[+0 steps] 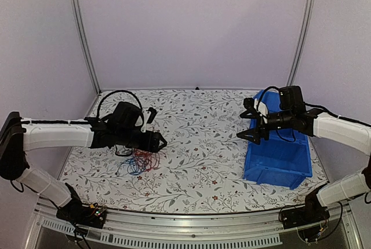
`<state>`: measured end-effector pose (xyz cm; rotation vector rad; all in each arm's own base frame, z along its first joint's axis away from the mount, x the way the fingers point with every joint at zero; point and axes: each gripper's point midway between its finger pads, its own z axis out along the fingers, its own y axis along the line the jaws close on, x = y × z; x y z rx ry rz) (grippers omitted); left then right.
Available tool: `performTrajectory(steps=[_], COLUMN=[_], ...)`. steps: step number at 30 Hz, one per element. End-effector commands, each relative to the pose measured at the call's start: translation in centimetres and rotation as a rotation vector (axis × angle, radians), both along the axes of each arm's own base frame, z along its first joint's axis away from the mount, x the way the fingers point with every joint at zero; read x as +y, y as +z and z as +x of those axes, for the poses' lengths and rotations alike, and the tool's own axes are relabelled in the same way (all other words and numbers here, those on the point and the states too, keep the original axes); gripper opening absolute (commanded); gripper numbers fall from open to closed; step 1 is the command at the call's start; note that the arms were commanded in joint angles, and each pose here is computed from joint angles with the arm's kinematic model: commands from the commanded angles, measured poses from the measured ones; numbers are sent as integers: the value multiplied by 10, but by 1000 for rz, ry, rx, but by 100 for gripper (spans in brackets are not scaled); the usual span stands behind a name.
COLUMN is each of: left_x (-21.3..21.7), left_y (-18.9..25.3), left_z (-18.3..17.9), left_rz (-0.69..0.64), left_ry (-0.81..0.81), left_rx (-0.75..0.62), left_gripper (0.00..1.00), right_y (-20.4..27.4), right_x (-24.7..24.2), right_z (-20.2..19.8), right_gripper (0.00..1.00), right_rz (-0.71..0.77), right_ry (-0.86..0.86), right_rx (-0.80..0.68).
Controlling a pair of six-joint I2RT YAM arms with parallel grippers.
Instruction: Untangle the cables
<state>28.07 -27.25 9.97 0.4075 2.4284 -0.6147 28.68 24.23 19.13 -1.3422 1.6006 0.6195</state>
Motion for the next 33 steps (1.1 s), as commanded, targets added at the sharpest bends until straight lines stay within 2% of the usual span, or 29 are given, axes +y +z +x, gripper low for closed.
performTrajectory(steps=[1, 3, 5, 7, 10, 12, 13, 18, 21, 22, 26, 30, 33], left_x=[28, 63, 105, 139, 159, 166, 168, 170, 163, 165, 170, 171, 169], left_y=[45, 54, 49, 41, 37, 37, 37, 29, 20, 15, 3, -12, -29], left_z=[1, 8, 15, 21, 27, 34, 38, 67, 84, 89, 109, 123, 130], left_rz=[16, 70, 120, 134, 115, 97, 93, 100, 73, 67, 73, 116, 136], left_ry=[63, 224, 412, 545, 618, 633, 632, 595, 529, 523, 511, 498, 483], left_rx=[-130, -170, -149, -113, -101, -104, -106, -87, -64, -51, -12, 16, 48], left_gripper=[74, 77, 76, 70, 56, 48, 47, 52, 28, 26, 27, 37, 39], right_y=[-13, -17, -18, -21, -22, -22, -21, -20, -20, -20, -22, -23, -26], right_x=[4, 5, 7, 9, 10, 10, 10, 10, 9, 9, 8, 7, 8], right_z=[-3, -3, -3, -3, -4, -5, -5, -4, -4, -4, -3, -3, -2], right_gripper=[87, 87, 87, 86, 86, 86, 86, 86, 86, 86, 86, 86, 86], right_rz=[-24, -32, -38, -46, -49, -47, -46, -49, -52, -53, -61, -67, -77], right_ry=[20, 22, 25, 27, 33, 34, 34, 28, 25, 24, 20, 19, 23], right_rx=[16, 18, 17, 17, 21, 22, 20, 12, 8, 4, 4, 5, 18])
